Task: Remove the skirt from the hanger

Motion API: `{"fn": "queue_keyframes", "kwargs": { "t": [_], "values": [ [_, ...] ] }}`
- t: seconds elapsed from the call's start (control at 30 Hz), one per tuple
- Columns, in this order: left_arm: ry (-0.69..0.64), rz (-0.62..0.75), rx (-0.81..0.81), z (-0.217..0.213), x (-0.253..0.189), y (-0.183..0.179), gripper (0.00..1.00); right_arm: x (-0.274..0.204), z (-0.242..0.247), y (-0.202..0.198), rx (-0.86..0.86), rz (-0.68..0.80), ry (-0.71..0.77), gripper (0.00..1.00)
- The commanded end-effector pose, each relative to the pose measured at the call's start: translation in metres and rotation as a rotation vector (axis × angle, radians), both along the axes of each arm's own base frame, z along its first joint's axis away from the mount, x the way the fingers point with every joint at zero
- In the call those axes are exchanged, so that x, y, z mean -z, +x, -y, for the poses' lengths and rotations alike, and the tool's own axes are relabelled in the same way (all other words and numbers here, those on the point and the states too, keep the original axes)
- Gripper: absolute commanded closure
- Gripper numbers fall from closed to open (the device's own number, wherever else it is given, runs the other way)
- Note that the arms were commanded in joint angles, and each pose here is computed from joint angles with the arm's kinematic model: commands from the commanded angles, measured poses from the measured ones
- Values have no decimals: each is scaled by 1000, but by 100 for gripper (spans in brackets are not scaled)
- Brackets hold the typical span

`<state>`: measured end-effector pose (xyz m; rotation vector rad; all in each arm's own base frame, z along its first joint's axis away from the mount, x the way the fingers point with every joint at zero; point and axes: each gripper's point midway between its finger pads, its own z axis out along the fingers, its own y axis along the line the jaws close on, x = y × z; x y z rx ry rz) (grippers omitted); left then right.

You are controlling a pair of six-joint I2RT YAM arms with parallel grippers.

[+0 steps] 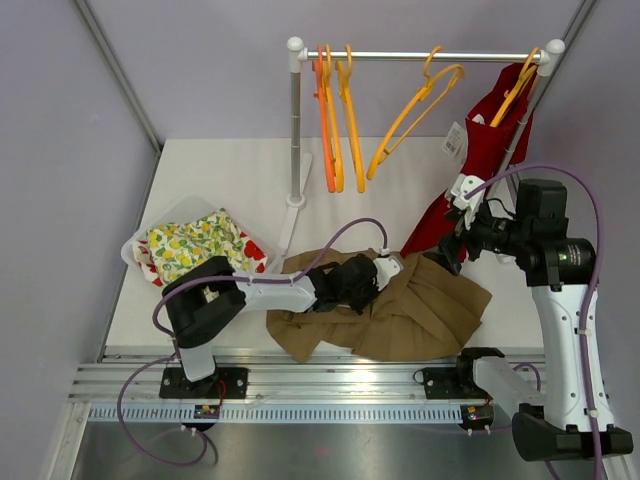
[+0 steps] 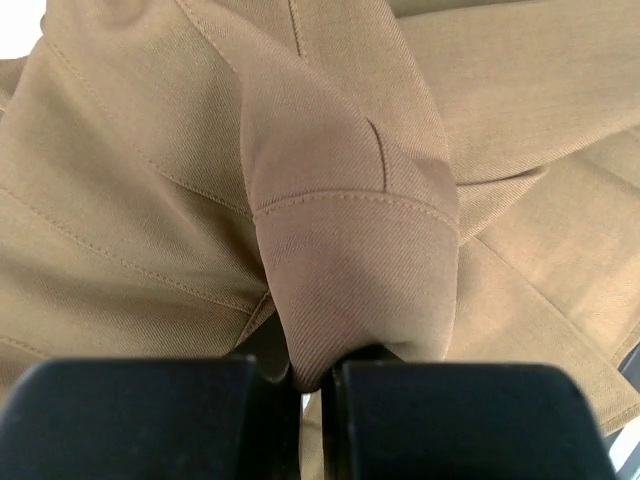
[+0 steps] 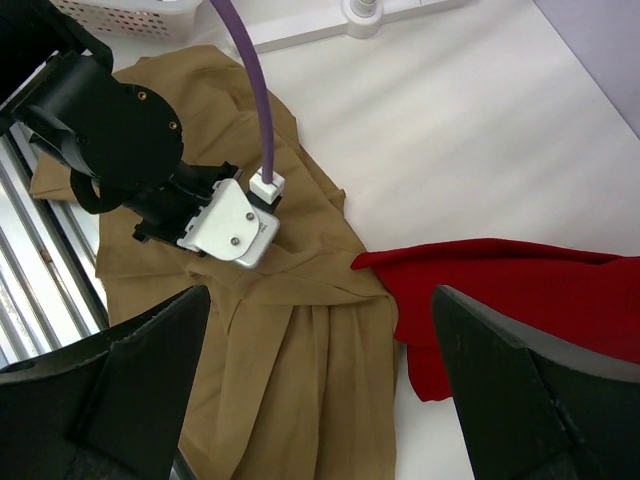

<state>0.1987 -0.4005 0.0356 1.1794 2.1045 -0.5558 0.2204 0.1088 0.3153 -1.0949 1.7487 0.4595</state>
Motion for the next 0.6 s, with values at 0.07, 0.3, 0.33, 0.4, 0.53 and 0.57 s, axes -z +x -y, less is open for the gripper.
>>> {"fn": "queue_keyframes", "kwargs": {
  "t": [0.07, 0.3, 0.33, 0.4, 0.53, 0.57],
  "values": [
    [-199, 180, 14, 7, -80, -7, 100, -12, 4, 1, 32, 36, 45, 1],
    [-363, 333, -181, -79, -223, -22, 100, -15, 13, 8, 108, 28, 68, 0],
    [-385, 351, -225, -95, -239, -21, 100, -14, 14, 9, 116, 23, 75, 1],
    [-395, 406, -358, -136, -272, -13, 100, -14, 17, 11, 132, 25, 81, 1],
    [-494, 569, -548, -221, -361, -10, 100, -14, 20, 15, 155, 15, 102, 0],
    [-444, 648, -596, -242, -375, -4, 100, -13, 21, 16, 160, 14, 109, 0]
  ]
}}
